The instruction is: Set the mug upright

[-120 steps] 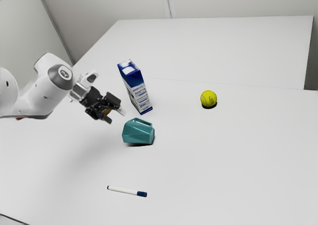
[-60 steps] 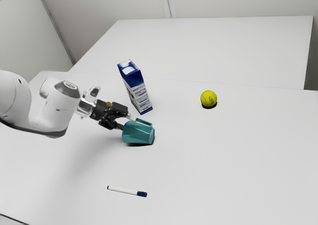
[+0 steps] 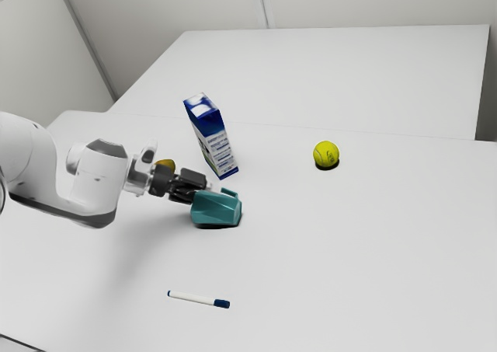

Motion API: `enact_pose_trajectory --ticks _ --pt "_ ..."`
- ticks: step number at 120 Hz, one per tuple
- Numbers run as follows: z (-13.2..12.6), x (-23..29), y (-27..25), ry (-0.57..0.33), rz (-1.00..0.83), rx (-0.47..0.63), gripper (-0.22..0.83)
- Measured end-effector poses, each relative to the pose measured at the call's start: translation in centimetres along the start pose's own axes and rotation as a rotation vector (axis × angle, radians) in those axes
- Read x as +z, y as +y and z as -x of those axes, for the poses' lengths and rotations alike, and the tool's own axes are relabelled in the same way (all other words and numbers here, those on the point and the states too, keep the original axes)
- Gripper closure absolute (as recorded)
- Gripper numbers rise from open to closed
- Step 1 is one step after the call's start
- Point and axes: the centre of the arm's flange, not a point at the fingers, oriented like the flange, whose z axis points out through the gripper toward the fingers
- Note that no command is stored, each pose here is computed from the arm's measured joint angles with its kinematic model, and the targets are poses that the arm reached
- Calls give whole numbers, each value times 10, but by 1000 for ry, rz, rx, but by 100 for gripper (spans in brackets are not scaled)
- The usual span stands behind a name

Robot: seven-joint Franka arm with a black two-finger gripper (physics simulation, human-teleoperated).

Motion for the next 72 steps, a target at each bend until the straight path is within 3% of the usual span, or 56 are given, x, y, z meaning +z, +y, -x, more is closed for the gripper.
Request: enact_pose_trajectory --ticks 30,49,72 --pt "-1 0 4 7 9 79 64" --pt "-2 -5 10 15 8 123 72" --pt "-3 -15 30 32 6 185 76"
